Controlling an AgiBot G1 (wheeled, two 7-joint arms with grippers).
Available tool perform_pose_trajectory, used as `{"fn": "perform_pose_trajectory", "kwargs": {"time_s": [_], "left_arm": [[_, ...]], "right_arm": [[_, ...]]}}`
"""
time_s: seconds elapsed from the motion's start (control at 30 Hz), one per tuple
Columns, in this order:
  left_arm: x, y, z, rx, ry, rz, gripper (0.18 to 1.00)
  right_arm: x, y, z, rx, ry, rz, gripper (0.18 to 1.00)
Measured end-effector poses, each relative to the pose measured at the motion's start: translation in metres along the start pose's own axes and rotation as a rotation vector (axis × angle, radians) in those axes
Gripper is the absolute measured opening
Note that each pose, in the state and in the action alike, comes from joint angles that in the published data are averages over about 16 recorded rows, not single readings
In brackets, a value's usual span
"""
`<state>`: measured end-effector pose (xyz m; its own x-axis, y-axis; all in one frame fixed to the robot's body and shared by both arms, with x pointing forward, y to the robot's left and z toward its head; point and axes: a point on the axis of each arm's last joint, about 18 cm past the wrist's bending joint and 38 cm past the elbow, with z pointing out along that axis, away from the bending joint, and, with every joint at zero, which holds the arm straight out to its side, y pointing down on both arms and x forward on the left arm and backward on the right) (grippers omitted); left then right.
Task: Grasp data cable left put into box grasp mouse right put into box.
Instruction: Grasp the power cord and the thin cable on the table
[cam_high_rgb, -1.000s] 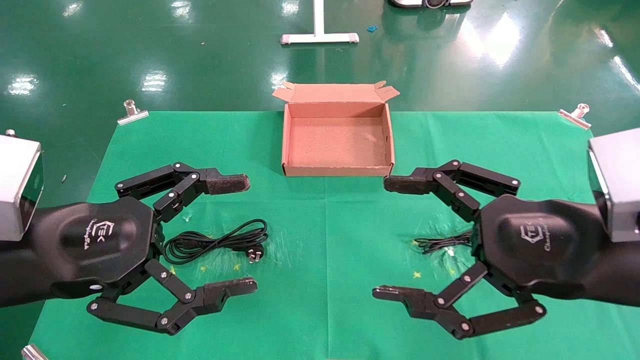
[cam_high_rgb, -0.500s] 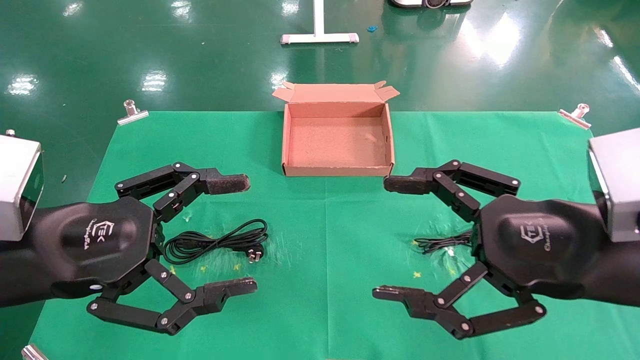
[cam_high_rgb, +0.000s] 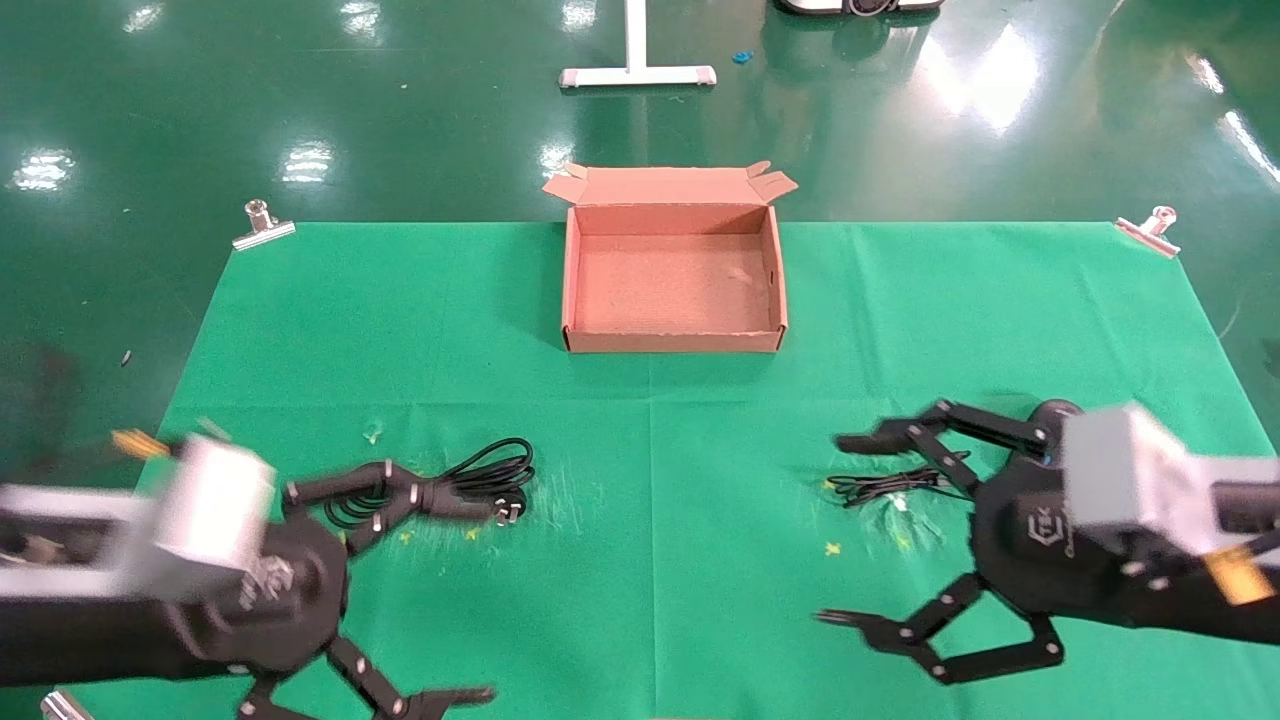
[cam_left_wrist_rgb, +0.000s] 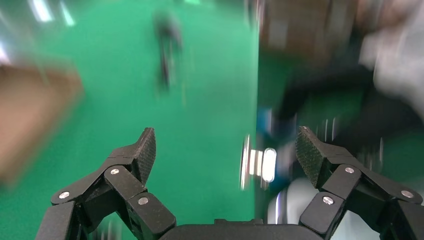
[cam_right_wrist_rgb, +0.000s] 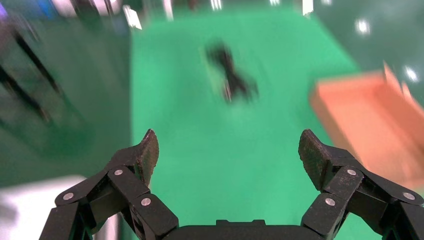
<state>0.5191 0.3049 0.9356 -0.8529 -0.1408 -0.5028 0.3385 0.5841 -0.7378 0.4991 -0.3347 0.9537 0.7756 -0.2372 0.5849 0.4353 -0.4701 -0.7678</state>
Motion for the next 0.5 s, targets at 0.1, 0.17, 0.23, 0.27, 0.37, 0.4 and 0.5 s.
{"fn": "perform_pose_trajectory", "kwargs": {"time_s": [0.1, 0.17, 0.23, 0.27, 0.37, 0.4, 0.5], "left_arm": [[-0.015, 0.016, 0.011, -0.169, -0.029, 0.029, 1.001], [-0.029, 0.024, 0.018, -0.271, -0.060, 0.054, 1.001], [-0.043, 0.027, 0.025, -0.358, -0.096, 0.080, 1.001], [-0.050, 0.028, 0.029, -0.395, -0.115, 0.091, 1.001], [-0.071, 0.029, 0.040, -0.492, -0.173, 0.116, 1.001], [-0.076, 0.029, 0.044, -0.519, -0.192, 0.122, 1.001], [-0.090, 0.028, 0.054, -0.585, -0.239, 0.133, 1.001]], "right_arm": [[0.002, 0.011, -0.003, -0.066, 0.020, -0.028, 1.001], [0.003, 0.016, -0.004, -0.094, 0.029, -0.041, 1.001], [0.004, 0.018, -0.005, -0.111, 0.036, -0.052, 1.001], [0.004, 0.019, -0.005, -0.115, 0.038, -0.057, 1.001], [0.005, 0.019, -0.007, -0.119, 0.041, -0.069, 1.001], [0.004, 0.019, -0.008, -0.118, 0.042, -0.073, 1.001], [0.004, 0.019, -0.010, -0.114, 0.043, -0.079, 1.001]]}}
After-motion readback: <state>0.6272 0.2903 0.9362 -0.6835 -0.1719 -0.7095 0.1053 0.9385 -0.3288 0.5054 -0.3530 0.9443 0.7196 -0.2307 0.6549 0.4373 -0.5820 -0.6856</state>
